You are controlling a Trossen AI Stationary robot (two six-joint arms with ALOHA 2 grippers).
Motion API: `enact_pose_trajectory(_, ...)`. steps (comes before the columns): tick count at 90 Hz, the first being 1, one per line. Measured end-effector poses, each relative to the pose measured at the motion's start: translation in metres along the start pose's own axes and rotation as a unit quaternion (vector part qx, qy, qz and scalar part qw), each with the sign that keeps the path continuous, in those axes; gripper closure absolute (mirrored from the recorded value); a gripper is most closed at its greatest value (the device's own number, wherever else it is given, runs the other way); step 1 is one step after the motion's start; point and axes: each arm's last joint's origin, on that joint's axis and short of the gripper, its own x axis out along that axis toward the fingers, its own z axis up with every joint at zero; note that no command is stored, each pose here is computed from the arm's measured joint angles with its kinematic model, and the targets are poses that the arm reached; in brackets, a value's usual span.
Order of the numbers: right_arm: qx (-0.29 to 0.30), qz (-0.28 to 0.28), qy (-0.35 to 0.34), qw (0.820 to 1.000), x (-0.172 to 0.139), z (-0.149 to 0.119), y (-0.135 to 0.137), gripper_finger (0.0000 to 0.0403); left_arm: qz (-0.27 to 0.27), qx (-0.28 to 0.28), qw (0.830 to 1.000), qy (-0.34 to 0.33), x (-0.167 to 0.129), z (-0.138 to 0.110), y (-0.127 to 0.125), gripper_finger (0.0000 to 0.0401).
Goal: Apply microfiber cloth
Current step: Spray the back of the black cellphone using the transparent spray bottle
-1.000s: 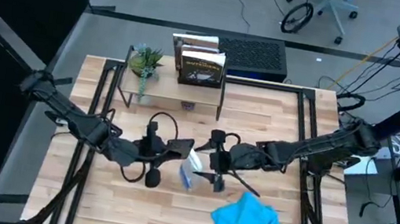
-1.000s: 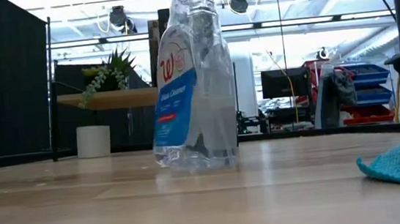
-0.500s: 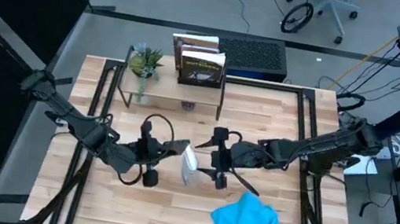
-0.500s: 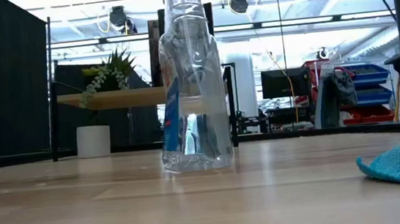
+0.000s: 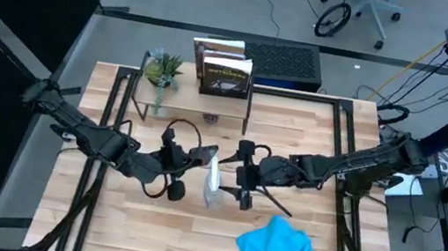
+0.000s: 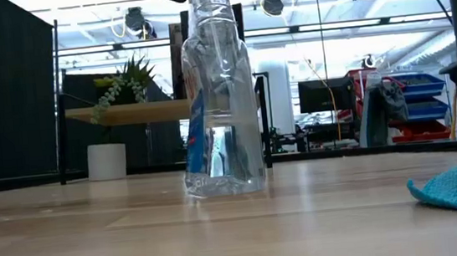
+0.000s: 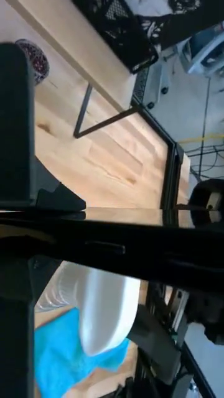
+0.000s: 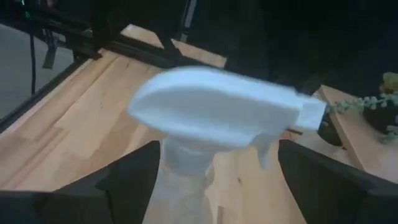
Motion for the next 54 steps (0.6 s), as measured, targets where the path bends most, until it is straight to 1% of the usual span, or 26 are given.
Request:
enact_pose_trajectory(25, 0.026, -0.001, 0.002, 1.000, 0.012, -0.006, 0.004, 0.0094, -0.011, -0.007, 1.000, -0.021, 0.000, 0.005, -0.002, 0.0395)
enact_pose_trajectory(33, 0.033, -0.001, -0.001, 0.999, 0.012, -0.005, 0.005, 0.0094, -0.012, -0.009, 1.000, -0.024, 0.000, 0.006, -0.003, 0.0395)
enact_pose_trajectory(44, 0.057, -0.003, -0.014, 0.998, 0.012, -0.003, 0.004, 0.0094, -0.013, -0.011, 1.000, -0.026, 0.000, 0.006, -0.003, 0.0395)
enact_pose_trajectory(54, 0.061, -0.004, -0.018, 0.998, 0.012, -0.002, 0.004, 0.0094, -0.013, -0.011, 1.000, -0.026, 0.000, 0.006, -0.003, 0.0395)
